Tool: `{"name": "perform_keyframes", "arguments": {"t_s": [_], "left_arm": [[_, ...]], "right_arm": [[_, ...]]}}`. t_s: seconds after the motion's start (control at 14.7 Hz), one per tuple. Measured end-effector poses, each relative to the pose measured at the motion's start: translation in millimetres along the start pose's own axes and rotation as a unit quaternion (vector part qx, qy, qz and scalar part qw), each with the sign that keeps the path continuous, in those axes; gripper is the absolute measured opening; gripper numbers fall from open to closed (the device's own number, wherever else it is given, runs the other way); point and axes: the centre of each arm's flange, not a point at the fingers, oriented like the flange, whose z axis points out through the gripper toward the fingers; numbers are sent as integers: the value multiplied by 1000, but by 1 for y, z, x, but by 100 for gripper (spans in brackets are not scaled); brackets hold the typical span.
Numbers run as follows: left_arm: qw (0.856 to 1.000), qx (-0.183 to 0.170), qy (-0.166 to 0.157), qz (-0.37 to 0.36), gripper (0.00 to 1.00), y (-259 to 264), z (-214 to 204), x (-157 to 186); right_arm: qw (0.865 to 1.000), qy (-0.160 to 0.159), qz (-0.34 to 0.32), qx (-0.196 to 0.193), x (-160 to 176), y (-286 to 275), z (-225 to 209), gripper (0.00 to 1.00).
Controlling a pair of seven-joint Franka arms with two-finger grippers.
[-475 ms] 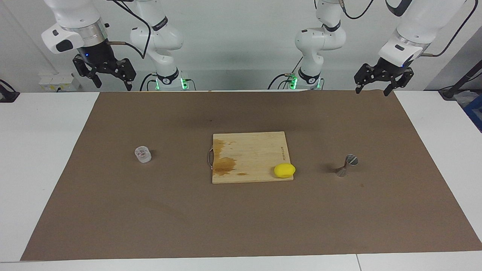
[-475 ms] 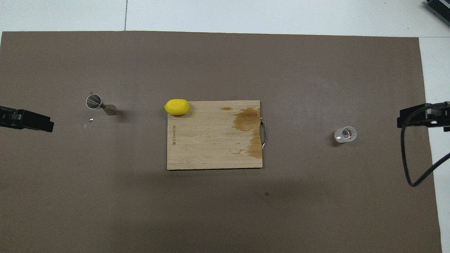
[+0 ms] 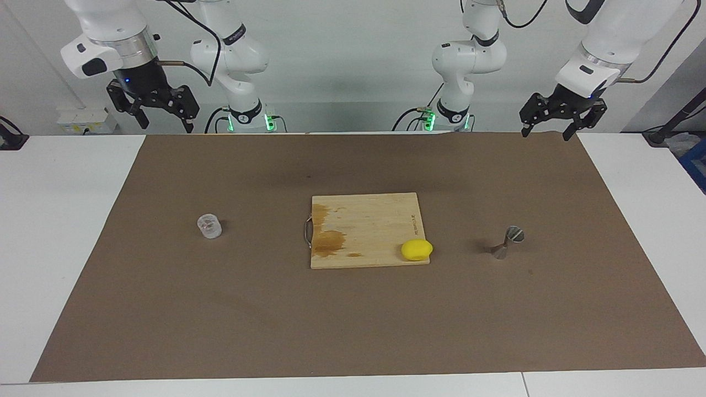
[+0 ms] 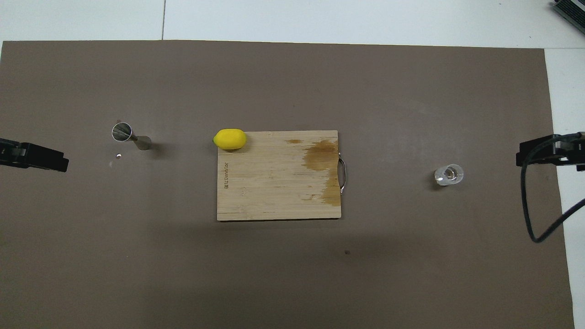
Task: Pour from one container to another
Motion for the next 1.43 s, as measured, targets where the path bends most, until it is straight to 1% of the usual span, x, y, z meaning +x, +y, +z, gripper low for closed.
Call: {"name": "perform_keyframes", "arguments": {"t_s": [0.2, 0.81, 1.43], "left_arm": [[1000, 0, 2, 9, 100, -2, 0, 0], [1000, 1, 6, 9, 100, -5, -1, 1], [1000, 0, 0, 9, 100, -4, 6, 1]], "right_arm": [[1000, 0, 0, 0, 0, 0, 0, 100], [1000, 0, 0, 0, 0, 0, 0, 100], [1000, 0, 0, 0, 0, 0, 0, 100]]}}
